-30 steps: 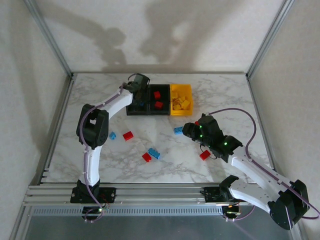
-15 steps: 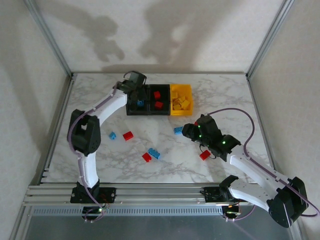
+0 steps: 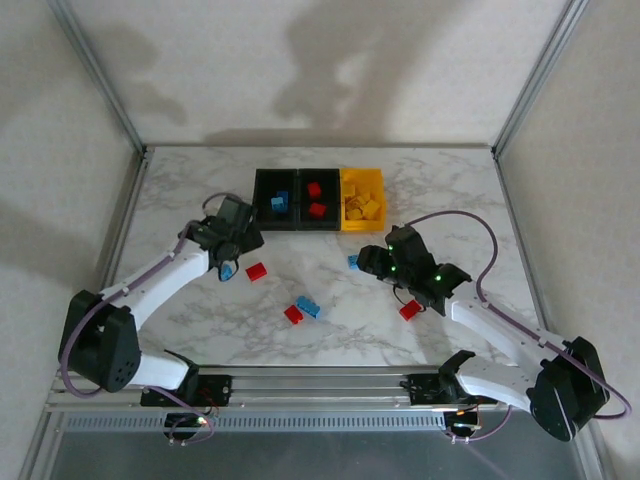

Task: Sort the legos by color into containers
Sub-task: Pick up the lego from the middle-left of the table.

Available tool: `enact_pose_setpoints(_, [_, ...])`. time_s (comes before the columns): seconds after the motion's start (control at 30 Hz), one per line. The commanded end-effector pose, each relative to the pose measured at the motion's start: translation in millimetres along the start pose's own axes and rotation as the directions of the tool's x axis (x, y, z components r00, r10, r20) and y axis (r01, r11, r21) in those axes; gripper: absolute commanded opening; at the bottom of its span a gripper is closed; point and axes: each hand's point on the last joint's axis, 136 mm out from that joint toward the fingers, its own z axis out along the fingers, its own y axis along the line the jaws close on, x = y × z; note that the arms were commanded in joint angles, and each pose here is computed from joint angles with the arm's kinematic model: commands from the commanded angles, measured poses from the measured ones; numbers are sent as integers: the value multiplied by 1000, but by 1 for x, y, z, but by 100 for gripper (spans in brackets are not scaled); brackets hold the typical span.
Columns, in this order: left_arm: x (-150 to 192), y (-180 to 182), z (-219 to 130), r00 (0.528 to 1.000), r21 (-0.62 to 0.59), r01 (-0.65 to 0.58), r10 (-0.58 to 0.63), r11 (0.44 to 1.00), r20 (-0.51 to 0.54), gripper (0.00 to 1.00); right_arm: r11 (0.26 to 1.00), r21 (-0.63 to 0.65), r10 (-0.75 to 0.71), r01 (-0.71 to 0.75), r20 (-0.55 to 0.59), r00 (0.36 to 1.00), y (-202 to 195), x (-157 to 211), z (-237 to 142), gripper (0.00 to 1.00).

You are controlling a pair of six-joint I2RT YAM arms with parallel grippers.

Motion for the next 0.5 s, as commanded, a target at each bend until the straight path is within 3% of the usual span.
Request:
enact_pose_setpoints(0.0, [12, 25, 6, 994, -75, 106, -106, 991, 10, 90, 998, -56, -26, 26, 16, 1000, 20, -8, -3, 62])
enact_pose_setpoints(0.23, [36, 43, 19, 974, -120, 226, -228, 967, -8, 88, 999, -38, -13, 14, 23, 1000, 12, -5, -5, 62])
enact_pose_setpoints(0.47, [44, 53, 39, 971, -195, 232, -239, 953, -12, 87, 999, -36, -12, 13, 28, 1000, 12, -6, -6, 62])
